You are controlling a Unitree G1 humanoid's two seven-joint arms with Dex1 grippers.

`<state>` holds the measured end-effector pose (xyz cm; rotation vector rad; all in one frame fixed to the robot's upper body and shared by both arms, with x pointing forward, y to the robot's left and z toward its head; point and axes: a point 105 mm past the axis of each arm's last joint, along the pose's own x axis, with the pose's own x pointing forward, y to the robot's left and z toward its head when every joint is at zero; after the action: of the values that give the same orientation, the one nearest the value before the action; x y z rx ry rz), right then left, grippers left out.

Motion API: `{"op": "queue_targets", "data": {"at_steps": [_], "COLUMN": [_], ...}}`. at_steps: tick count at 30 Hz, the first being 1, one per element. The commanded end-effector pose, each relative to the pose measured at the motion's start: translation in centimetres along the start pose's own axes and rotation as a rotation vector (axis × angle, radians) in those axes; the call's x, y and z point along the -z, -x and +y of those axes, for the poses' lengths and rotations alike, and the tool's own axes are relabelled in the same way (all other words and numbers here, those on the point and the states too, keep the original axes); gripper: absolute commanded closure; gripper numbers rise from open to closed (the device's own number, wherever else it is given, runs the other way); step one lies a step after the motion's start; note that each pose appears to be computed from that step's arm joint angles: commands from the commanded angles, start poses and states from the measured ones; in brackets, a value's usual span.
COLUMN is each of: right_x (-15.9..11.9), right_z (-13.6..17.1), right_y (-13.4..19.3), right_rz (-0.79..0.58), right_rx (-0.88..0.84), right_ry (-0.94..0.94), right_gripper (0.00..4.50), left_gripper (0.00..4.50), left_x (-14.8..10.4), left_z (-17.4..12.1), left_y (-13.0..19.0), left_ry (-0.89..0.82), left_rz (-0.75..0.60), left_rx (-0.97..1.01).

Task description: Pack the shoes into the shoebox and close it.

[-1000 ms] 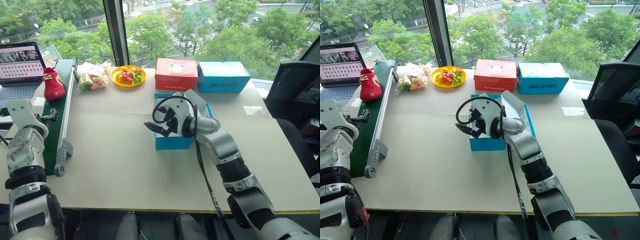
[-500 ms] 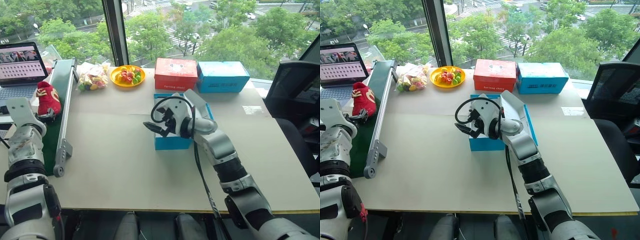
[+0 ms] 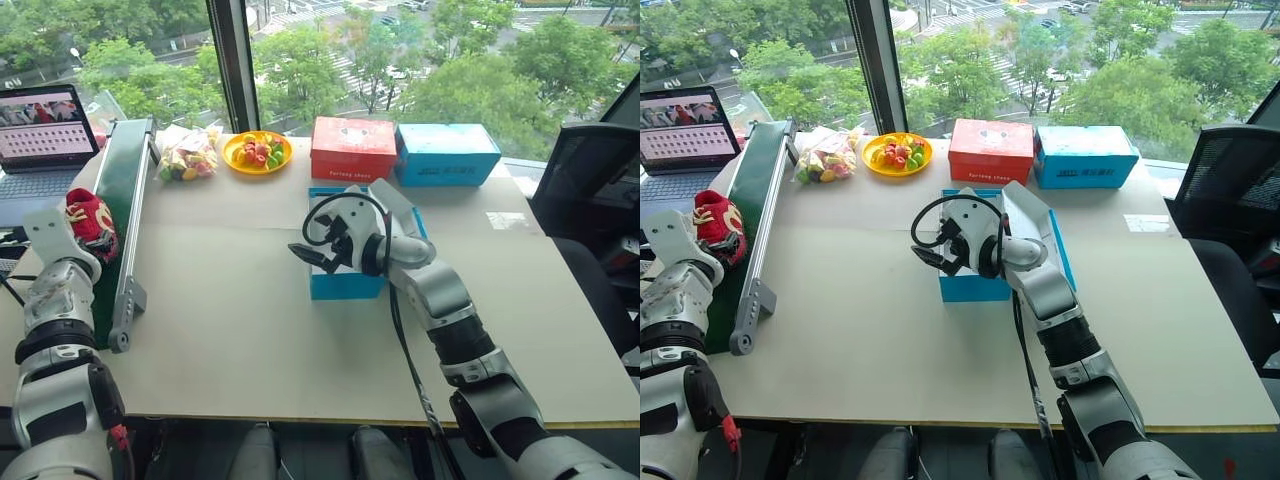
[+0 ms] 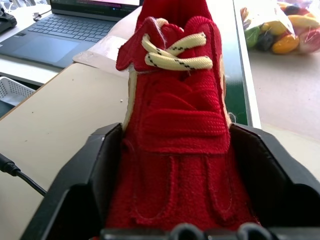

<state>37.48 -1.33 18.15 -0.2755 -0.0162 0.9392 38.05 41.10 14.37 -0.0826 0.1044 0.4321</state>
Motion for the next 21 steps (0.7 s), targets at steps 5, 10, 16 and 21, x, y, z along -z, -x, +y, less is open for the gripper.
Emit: {"op": "queue_targets", "data": {"at_steps": [5,10,16,21], "right_x": [-2.8,-8.0,-10.7,-11.4], "right_z": [0.8,2.2,2.9,2.7], "right_y": [0.2,1.4,2.5,3.4], "right_rz": [-0.133,-0.383,-0.491,-0.502], "right_rx": [-0.049,-0.180,-0.263,-0.368], "right_ry": [0.020,-0.089,-0.180,-0.461], "right_gripper": [0.00,0.00,0.00,0.00], "left_gripper": [3.57,3.84,3.84,3.84], "left_x": [-1.4,-3.8,-6.7,-9.1], "left_z": [-0.9,-1.7,-3.2,-12.7], "left_y": [0.2,0.5,1.1,3.1], "left_ry": [-0.043,-0.112,-0.148,-0.163], "left_rz": [-0.069,-0.175,-0.283,-0.364], "left_rx": [0.024,0.022,0.043,0.384]}}
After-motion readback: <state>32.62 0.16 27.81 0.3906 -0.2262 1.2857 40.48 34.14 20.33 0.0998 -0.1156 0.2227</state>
